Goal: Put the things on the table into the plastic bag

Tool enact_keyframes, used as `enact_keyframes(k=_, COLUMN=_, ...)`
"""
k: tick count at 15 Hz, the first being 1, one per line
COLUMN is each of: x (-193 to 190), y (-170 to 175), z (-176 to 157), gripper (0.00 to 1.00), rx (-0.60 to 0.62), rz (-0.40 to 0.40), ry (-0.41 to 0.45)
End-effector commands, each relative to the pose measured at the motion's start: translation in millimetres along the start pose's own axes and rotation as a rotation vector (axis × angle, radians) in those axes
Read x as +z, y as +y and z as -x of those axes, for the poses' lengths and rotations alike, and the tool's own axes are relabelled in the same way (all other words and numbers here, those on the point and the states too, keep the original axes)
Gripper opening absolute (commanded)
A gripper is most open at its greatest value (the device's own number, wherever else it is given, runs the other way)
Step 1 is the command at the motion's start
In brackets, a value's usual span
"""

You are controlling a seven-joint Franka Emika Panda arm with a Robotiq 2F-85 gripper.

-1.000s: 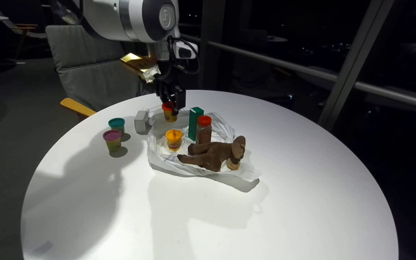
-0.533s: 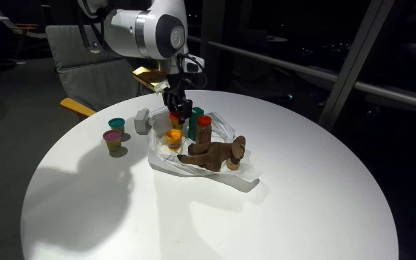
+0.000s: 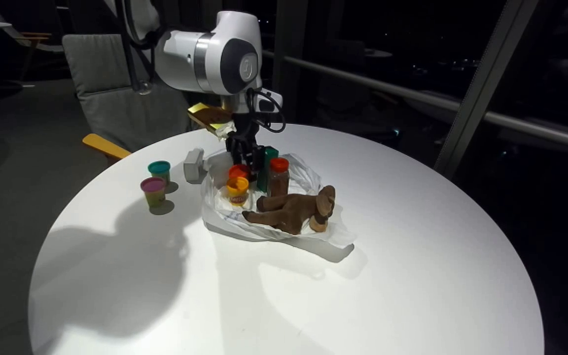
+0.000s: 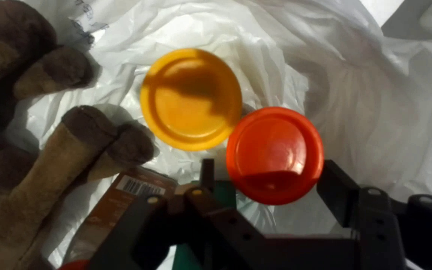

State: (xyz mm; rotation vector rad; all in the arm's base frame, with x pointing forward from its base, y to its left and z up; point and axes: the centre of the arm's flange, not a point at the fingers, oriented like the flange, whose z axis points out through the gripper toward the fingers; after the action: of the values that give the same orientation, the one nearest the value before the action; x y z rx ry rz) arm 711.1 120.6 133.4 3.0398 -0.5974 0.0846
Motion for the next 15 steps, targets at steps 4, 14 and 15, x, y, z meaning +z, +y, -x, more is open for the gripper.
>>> enact_keyframes(k=4, x=-69, y=5, z=16, gripper=1.0, rx=-0.001, rz=-0.05, ry=0.073)
enact_keyframes(k=14, x=-135, y=7, z=134, gripper=1.0, rx=-0.081, rz=-0.077, ry=-0.004)
enact_keyframes(k=15, x=-130, y=5, z=148, gripper=1.0, rx=-0.116, rz=-0.066, ry=-0.019)
